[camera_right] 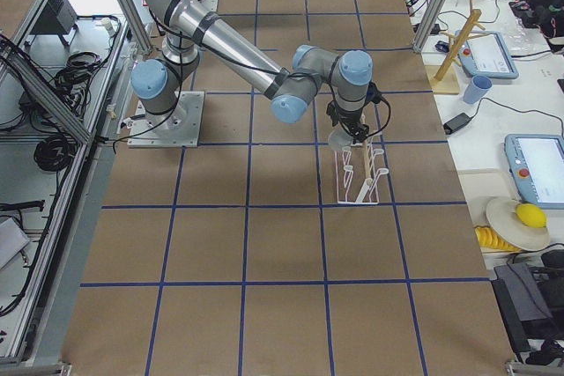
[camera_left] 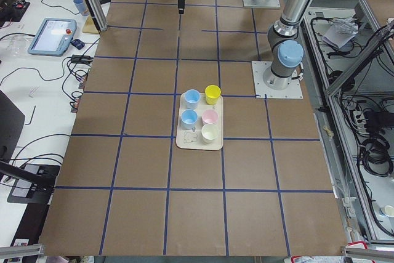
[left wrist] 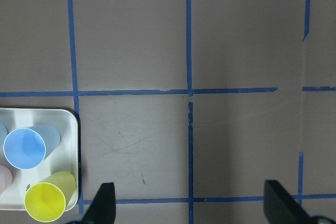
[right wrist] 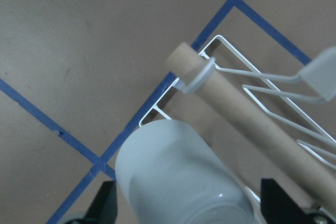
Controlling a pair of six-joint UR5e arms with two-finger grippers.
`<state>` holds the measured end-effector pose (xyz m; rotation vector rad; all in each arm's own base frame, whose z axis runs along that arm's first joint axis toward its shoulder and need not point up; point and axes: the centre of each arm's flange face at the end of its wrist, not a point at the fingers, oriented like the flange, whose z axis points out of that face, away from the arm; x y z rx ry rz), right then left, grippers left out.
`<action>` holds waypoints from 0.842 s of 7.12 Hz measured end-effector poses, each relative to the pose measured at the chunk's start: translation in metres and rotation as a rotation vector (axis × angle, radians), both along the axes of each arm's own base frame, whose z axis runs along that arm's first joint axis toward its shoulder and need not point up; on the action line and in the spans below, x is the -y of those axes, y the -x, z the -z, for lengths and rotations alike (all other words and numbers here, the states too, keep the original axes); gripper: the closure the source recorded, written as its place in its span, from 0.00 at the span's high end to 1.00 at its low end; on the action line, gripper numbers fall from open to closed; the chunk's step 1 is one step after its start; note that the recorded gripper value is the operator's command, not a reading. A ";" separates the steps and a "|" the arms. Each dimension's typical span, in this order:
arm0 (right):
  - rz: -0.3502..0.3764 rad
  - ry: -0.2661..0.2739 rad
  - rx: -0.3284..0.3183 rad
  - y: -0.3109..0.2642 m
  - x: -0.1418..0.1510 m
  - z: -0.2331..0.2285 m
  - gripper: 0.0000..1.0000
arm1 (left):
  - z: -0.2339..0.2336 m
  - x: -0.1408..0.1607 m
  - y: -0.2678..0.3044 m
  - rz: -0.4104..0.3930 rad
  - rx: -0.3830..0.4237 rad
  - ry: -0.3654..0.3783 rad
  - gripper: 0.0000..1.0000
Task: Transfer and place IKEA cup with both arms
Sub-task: 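Close the right gripper around the white ribbed cup on the rack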
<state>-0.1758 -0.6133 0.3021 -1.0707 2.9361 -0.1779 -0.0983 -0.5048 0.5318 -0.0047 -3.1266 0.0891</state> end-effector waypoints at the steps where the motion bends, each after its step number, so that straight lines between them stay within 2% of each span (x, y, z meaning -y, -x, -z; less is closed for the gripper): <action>1: 0.005 -0.001 0.001 0.003 -0.001 0.001 0.94 | 0.000 0.000 0.000 0.000 0.000 0.000 1.00; 4: 0.009 -0.002 0.007 0.005 -0.002 0.002 0.76 | 0.001 0.001 0.000 0.000 0.000 -0.001 1.00; 6: 0.008 0.000 0.007 0.005 -0.002 0.001 0.74 | 0.000 0.001 0.000 0.000 0.000 0.000 1.00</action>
